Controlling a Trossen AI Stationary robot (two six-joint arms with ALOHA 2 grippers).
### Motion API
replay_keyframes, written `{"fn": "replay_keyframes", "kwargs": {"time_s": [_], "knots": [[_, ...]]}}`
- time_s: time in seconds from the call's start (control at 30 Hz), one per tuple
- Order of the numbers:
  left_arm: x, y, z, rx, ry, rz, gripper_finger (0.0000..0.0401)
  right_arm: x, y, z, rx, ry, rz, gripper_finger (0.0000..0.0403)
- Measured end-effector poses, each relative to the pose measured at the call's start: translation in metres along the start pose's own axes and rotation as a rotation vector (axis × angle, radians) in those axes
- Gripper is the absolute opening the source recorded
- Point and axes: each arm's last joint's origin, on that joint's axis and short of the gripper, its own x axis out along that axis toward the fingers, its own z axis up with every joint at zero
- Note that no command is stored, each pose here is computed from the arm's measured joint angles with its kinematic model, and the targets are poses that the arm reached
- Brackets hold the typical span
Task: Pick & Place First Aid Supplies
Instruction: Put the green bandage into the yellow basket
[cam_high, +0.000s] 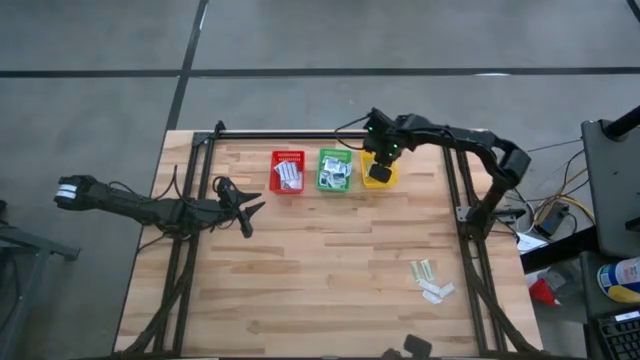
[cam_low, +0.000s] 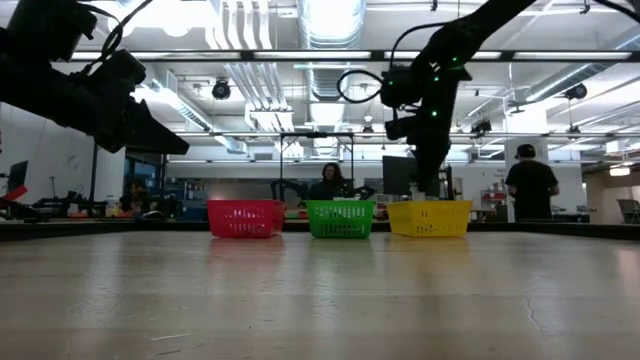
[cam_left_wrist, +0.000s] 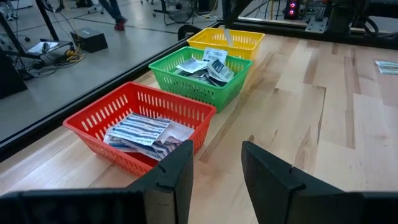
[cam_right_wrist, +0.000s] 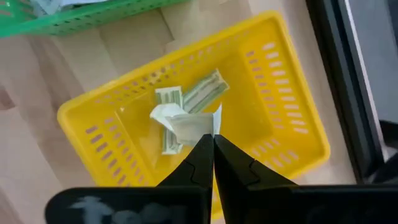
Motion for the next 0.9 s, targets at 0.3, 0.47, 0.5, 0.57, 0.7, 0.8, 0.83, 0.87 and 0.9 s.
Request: {"fn": "replay_keyframes", "kwargs": {"time_s": [0.3, 0.47, 0.5, 0.57, 0.7, 0.8, 0.83, 0.87, 0.9], "knots": [[0.0, 0.0, 0.0, 0.001, 0.0, 0.0, 0.0133, 0.001, -0.008, 0.019, -0.032, -0.009, 0.024, 0.001], [0.0, 0.0, 0.0, 0.015, 0.001, 0.001, 0.0133, 0.001, -0.008, 0.019, -0.048, -0.014, 0.039, 0.0035], [0.0, 0.0, 0.0, 0.016, 0.001, 0.0, 0.0133, 0.002, -0.009, 0.018, -0.046, -0.011, 0.039, 0.0042], [0.0, 0.0, 0.0, 0.016, 0.001, 0.0, 0.0133, 0.004, -0.008, 0.016, -0.044, 0.003, 0.042, 0.0056], [0.0, 0.0, 0.0, 0.017, 0.001, 0.001, 0.0133, 0.007, -0.007, 0.013, -0.038, 0.015, 0.046, 0.0088], [0.0, 0.0, 0.0, 0.017, 0.001, 0.0, 0.0133, 0.008, -0.007, 0.013, -0.037, 0.017, 0.046, 0.0108], [0.0, 0.0, 0.0, 0.017, 0.001, 0.0, 0.0133, 0.008, -0.007, 0.013, -0.034, 0.018, 0.046, 0.0113], [0.0, 0.0, 0.0, 0.017, 0.001, 0.001, 0.0133, 0.007, -0.007, 0.013, -0.034, 0.022, 0.047, 0.0118], [0.0, 0.0, 0.0, 0.017, 0.001, 0.0, 0.0133, 0.006, -0.007, 0.012, -0.034, 0.031, 0.049, 0.0121]]}}
